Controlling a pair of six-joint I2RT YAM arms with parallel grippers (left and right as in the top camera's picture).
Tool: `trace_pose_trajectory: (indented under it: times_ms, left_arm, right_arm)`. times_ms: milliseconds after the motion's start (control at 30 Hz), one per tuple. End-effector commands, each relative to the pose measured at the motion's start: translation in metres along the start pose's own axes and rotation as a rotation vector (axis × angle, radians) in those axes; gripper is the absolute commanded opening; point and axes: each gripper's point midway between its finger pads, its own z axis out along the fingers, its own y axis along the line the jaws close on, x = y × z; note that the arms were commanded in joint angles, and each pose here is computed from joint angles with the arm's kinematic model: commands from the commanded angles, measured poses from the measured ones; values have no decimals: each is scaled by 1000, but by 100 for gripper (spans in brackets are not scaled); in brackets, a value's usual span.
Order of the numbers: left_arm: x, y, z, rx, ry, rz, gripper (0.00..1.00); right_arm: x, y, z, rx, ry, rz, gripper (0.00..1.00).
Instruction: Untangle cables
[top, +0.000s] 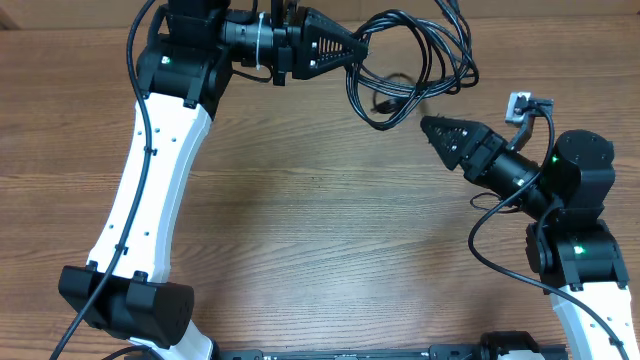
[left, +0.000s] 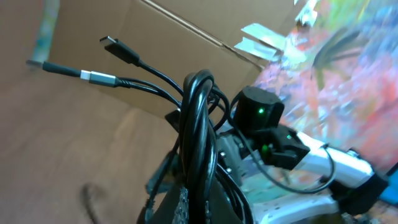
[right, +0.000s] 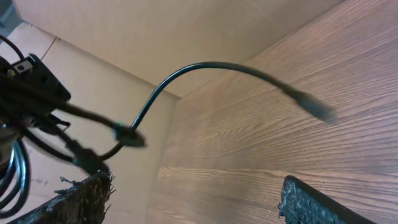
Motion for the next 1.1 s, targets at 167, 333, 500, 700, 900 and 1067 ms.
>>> trace_pose_trajectory:
  times_ms: [167,333,500,700,900,1067]
  left_arm:
    - [-9,-5,-20,-31,-19,162,4]
    - [-5,15,-35,-131,-34,67,4]
    - [8,42,-44,-282,-31,-62,4]
    - [30,58,-49,-386,38,-17,4]
    - [62,65,-55,-451,153,12,4]
    - [96,61,-61,-459,294,64,4]
  right_arm:
    - [-1,10,-6,-31,-3,-47,87]
    - [-1,10,-6,-30,-5,-46,87]
    - [0,10,-6,-32,-1,-51,87]
    - [9,20,-7,-90,47,-162,87]
    - [22,33,-10,-181,101,-323,87]
    - [31,41,-13,-249,131,-465,89]
